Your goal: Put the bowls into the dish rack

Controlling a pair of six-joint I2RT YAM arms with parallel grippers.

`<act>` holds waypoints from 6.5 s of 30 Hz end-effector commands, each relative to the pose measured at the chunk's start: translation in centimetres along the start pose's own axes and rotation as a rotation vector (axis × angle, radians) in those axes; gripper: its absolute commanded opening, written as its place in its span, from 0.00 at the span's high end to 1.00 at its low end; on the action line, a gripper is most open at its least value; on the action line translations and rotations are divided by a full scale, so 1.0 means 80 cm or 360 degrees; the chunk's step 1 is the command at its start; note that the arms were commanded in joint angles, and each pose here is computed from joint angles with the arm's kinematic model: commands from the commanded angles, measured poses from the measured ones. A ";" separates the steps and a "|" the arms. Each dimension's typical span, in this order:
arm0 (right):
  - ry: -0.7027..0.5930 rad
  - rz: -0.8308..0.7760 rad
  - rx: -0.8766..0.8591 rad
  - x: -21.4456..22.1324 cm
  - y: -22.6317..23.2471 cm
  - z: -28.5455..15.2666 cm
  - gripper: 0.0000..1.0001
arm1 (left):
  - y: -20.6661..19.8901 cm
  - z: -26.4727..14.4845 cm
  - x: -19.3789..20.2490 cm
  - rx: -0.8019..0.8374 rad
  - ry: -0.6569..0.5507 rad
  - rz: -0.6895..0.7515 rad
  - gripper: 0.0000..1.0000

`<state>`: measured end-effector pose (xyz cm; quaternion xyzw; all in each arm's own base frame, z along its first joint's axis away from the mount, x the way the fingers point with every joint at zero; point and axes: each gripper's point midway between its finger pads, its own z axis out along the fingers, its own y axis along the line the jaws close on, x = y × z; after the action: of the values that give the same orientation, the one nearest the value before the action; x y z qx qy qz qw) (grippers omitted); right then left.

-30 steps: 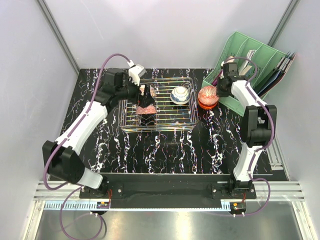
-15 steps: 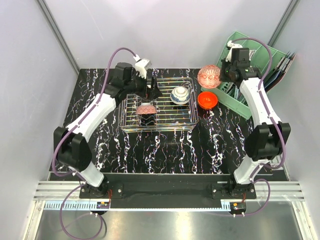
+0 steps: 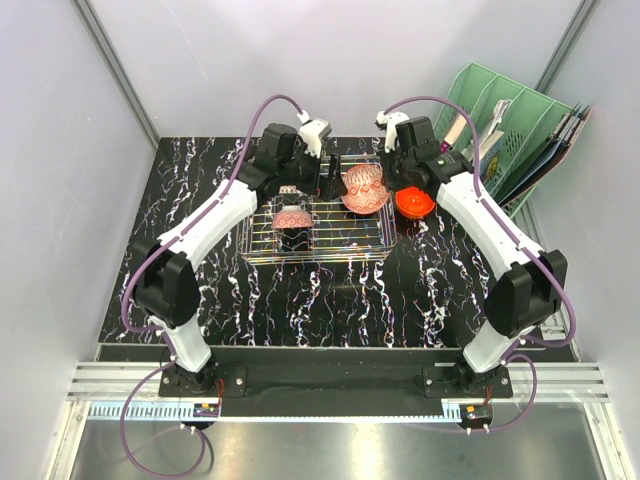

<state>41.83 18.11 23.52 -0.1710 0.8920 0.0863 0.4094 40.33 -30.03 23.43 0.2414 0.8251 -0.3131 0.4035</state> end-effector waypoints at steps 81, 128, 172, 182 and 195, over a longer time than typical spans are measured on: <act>0.0034 0.0225 -0.1486 -0.025 0.143 -0.080 0.11 | -0.025 -0.093 -0.029 0.0324 -0.0182 0.0325 1.00; 0.0136 0.0597 -0.2238 -0.030 0.181 -0.116 0.61 | -0.063 -0.082 -0.032 0.0635 -0.0246 0.0284 1.00; 0.0070 0.0164 -0.0386 0.008 0.044 0.034 1.00 | 0.130 -0.203 0.020 -0.0502 -0.0157 0.0105 0.15; 0.0144 -0.0270 0.0067 0.031 0.045 0.064 1.00 | 0.163 -0.267 0.047 -0.0761 -0.0155 0.0041 0.01; 0.0294 -0.0545 0.0376 0.064 0.025 0.096 1.00 | 0.172 -0.315 0.072 -0.0858 -0.0205 0.0048 0.01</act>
<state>41.66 21.33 12.65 -0.2760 0.9054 -0.0558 0.3177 33.47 -2.31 25.45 0.1071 0.8591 -0.0982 0.4907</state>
